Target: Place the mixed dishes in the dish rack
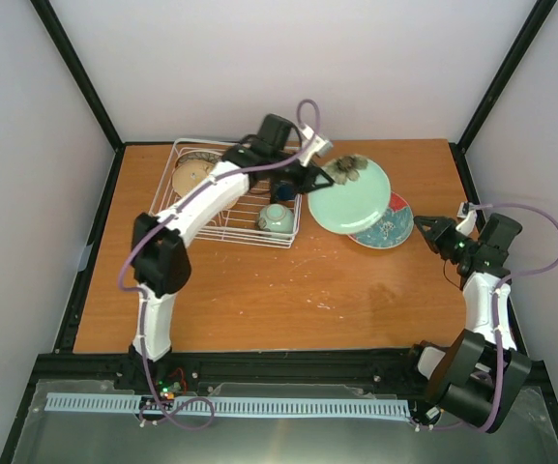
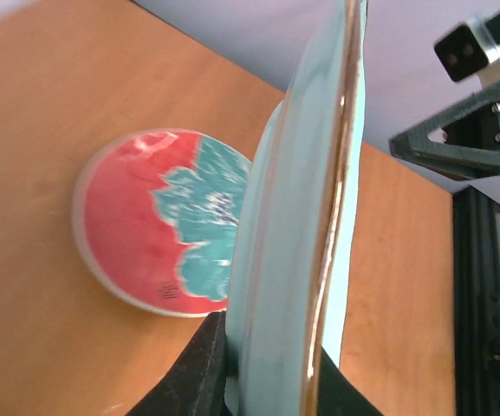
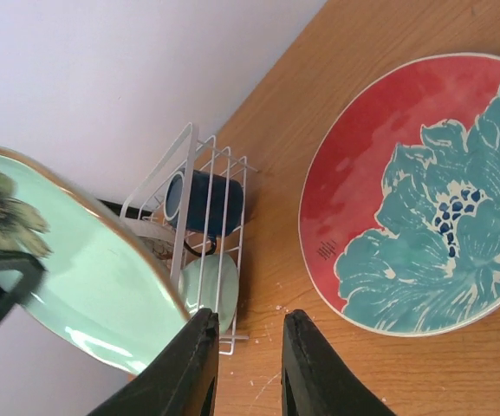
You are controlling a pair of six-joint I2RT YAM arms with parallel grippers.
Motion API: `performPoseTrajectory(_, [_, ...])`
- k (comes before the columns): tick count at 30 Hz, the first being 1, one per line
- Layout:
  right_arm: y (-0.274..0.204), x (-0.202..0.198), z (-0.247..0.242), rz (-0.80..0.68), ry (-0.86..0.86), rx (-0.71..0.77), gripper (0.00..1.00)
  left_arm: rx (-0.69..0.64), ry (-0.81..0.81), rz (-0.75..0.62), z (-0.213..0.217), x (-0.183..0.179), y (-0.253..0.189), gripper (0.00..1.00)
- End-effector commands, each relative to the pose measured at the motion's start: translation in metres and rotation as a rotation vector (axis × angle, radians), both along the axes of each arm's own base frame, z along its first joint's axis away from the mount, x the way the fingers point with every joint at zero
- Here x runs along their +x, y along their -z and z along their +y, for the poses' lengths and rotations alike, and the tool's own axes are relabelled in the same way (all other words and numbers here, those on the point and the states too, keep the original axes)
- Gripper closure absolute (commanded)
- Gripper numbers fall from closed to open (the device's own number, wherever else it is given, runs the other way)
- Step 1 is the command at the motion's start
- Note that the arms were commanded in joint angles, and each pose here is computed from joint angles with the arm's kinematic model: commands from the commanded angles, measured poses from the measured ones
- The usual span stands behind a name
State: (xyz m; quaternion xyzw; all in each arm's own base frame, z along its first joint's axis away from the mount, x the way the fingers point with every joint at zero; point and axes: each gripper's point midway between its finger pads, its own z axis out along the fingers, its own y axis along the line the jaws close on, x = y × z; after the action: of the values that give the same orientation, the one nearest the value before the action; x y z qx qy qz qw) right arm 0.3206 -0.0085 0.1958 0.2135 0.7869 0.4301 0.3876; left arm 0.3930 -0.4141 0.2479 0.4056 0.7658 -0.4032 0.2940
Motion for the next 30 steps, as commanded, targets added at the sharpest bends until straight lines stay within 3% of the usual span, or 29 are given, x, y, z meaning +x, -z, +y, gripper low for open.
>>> performPoseTrajectory(1, [-0.01, 0.001, -0.004, -0.043, 0.011, -0.033, 0.8, -0.117, -0.088, -0.336, 0.06, 0.027, -0.11, 0.99])
performPoseTrajectory(8, [-0.002, 0.001, -0.007, -0.025, 0.023, -0.039, 0.8, -0.157, -0.214, -0.474, 0.147, 0.033, -0.163, 0.99])
performPoseTrajectory(13, [0.01, 0.002, -0.008, -0.002, 0.02, -0.024, 0.8, -0.184, -0.252, -0.641, 0.206, 0.011, -0.189, 0.99])
performPoseTrajectory(16, [0.016, 0.002, -0.008, 0.011, 0.02, -0.017, 0.8, -0.215, -0.25, -0.752, 0.235, -0.005, -0.187, 1.0])
performPoseTrajectory(21, [0.021, 0.005, -0.008, 0.017, 0.02, 0.0, 0.8, -0.151, -0.28, -0.918, 0.264, -0.019, -0.16, 0.99])
performPoseTrajectory(26, [0.024, 0.01, -0.009, 0.017, 0.018, 0.029, 0.8, -0.054, -0.273, -0.984, 0.285, -0.025, -0.131, 0.99])
performPoseTrajectory(30, [0.028, 0.012, -0.009, 0.026, 0.014, 0.042, 0.8, -0.066, -0.257, -1.017, 0.307, -0.036, -0.115, 1.0])
